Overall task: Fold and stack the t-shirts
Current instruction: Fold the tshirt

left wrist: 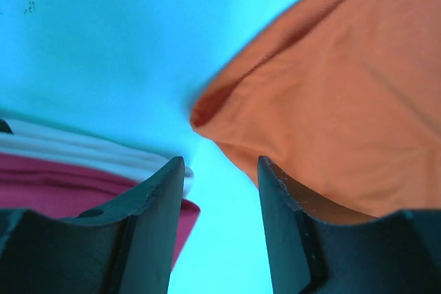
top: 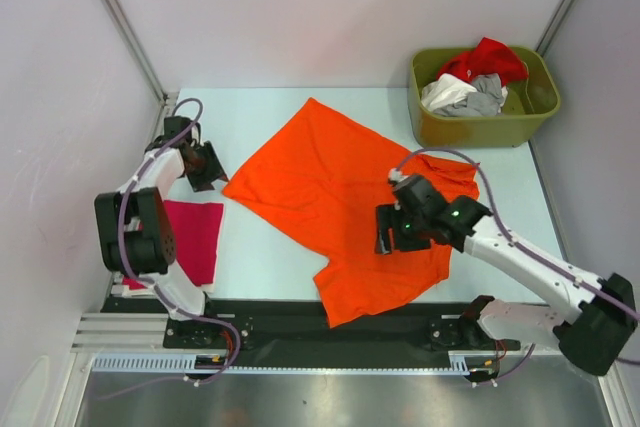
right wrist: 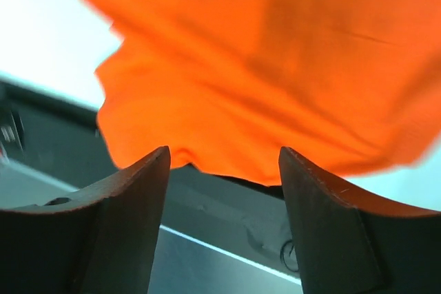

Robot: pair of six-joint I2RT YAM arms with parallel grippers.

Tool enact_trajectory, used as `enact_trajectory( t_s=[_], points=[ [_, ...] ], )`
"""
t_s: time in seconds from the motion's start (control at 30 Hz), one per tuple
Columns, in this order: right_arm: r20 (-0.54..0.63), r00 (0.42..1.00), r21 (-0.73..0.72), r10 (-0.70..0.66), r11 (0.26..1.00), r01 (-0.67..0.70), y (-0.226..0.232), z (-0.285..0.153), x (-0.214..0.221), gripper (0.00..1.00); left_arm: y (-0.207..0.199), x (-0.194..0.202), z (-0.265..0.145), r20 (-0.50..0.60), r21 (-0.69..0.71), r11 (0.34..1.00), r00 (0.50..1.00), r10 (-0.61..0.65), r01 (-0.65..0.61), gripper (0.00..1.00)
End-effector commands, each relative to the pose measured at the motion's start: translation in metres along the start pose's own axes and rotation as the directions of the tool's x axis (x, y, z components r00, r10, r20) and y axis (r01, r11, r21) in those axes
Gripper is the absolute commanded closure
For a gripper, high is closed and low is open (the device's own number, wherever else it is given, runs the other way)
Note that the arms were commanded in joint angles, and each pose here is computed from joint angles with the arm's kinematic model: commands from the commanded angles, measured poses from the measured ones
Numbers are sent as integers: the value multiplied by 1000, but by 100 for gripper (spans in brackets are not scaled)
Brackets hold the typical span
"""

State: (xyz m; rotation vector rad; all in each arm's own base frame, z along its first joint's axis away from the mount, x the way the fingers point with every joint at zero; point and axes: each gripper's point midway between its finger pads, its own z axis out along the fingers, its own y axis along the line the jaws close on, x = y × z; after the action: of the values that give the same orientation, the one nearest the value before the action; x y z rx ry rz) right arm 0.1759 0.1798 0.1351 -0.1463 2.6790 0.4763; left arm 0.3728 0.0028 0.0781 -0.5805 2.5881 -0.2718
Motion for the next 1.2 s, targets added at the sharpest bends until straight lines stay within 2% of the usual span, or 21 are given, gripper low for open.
enact_trajectory(
  t_s=[0.0, 0.1, 0.23, 0.4, 0.73, 0.87, 0.93, 0.97, 1.03, 1.07, 1.17],
  points=[
    [7, 980, -126, -198, 972, 197, 51, 6, 6, 32, -9, -23, 10, 6, 55, 997, 998, 62, -63, 48],
    [-8, 968, -152, -252, 957, 248, 72, 14, 14, 34, -7, -16, 27, -67, 62, 995, 994, 87, -83, 49],
    [-13, 962, -199, -271, 944, 263, 92, 21, 29, 35, 3, -12, 34, -85, 34, 996, 993, 87, -85, 49],
    [-43, 970, -216, -238, 950, 224, 92, 28, 42, 35, 7, -13, 26, -45, 31, 992, 991, 127, -126, 42],
    [-23, 958, -237, -286, 933, 272, 98, 27, 38, 35, 18, 6, 44, -147, 25, 992, 981, 128, -126, 46],
    [-31, 936, -257, -351, 908, 332, 109, 28, 43, 32, 15, -2, 49, -141, 41, 992, 983, 120, -115, 58],
    [-55, 912, -263, -407, 887, 380, 114, 30, 54, 27, 12, -3, 51, -142, 54, 992, 982, 123, -117, 63],
    [-62, 899, -272, -434, 874, 403, 118, 31, 60, 26, 12, -5, 53, -143, 55, 992, 982, 122, -115, 71],
    [-84, 861, -288, -501, 839, 461, 125, 33, 78, 24, 12, -9, 53, -138, 54, 992, 983, 121, -115, 81],
    [-84, 842, -296, -533, 820, 489, 128, 33, 83, 23, 11, -13, 52, -127, 52, 992, 985, 119, -113, 90],
    [-109, 787, -291, -607, 777, 559, 138, 37, 104, 24, 11, -19, 49, -111, 48, 993, 988, 109, -104, 100]
  ],
)
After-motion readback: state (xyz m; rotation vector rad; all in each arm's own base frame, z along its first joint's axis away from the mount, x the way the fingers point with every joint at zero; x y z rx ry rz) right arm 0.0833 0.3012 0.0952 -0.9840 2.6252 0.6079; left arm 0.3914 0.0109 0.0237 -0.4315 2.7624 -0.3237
